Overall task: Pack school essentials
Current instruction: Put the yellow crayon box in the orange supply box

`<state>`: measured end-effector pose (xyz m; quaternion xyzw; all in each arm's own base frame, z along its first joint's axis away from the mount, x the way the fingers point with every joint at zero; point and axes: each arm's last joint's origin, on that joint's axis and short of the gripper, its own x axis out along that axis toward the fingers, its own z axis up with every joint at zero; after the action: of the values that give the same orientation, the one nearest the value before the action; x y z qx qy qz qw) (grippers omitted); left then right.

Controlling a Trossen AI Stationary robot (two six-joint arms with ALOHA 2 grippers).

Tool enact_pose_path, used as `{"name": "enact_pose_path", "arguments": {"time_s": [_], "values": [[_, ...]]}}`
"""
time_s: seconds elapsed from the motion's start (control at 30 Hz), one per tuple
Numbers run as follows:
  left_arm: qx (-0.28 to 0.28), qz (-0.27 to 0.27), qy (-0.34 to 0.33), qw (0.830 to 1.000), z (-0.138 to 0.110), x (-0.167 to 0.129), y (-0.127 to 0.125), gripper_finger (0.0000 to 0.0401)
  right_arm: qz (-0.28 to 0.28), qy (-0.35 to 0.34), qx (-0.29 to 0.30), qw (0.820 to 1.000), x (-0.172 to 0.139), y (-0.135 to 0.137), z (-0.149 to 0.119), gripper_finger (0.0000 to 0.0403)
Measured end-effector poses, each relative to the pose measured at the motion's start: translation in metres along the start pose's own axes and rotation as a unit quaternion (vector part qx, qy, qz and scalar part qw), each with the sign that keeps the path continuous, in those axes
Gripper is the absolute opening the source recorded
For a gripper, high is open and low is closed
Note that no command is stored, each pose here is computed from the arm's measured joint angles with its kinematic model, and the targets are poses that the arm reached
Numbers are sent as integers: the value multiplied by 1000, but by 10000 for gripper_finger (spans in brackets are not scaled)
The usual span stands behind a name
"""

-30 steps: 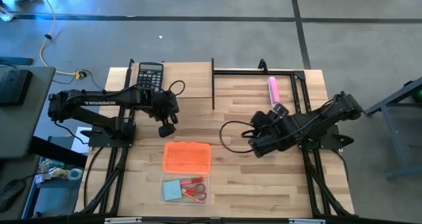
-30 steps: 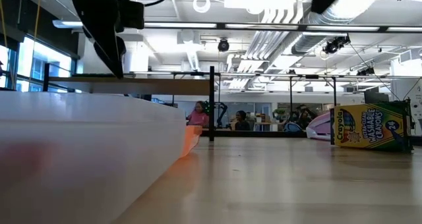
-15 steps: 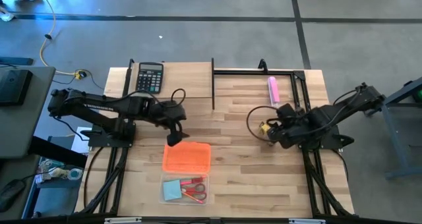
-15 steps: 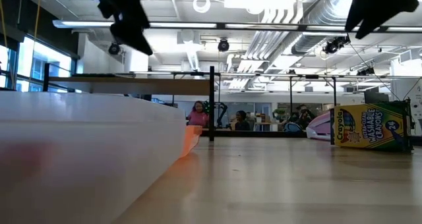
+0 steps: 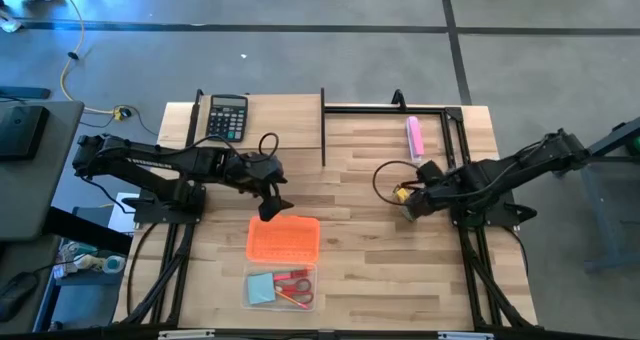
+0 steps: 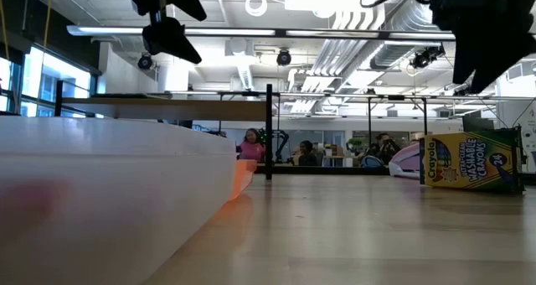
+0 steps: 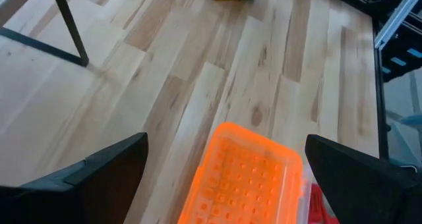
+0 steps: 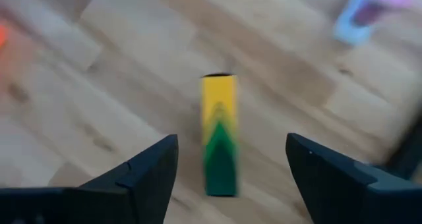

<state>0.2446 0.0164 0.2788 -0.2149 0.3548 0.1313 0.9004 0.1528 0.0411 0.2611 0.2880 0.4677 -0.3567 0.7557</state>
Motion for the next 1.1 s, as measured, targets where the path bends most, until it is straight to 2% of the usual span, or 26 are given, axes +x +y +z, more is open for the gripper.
{"name": "enact_pose_path", "arguments": {"time_s": [0.13, 0.3, 0.5, 0.63, 0.93, 1.1], "values": [[-12, 11, -6, 1000, 0, 0, 1, 399, 25, 5, -22, 999, 16, 3, -2, 271], [-20, 31, -17, 999, 1, 0, 2, 399, 9, 11, -17, 1000, 31, -2, -5, 271], [-32, 47, -25, 998, 1, 0, 3, 399, 34, 20, -43, 998, 48, -1, -12, 271], [-35, 47, -26, 998, 1, 0, 3, 399, 25, 24, -48, 998, 54, -5, -16, 271], [-44, 53, -29, 997, 2, 0, 3, 399, 23, 31, -48, 998, 68, -10, -24, 271], [-46, 57, -31, 997, 2, 0, 3, 399, 29, 43, -24, 998, 76, -12, -28, 266]]}}
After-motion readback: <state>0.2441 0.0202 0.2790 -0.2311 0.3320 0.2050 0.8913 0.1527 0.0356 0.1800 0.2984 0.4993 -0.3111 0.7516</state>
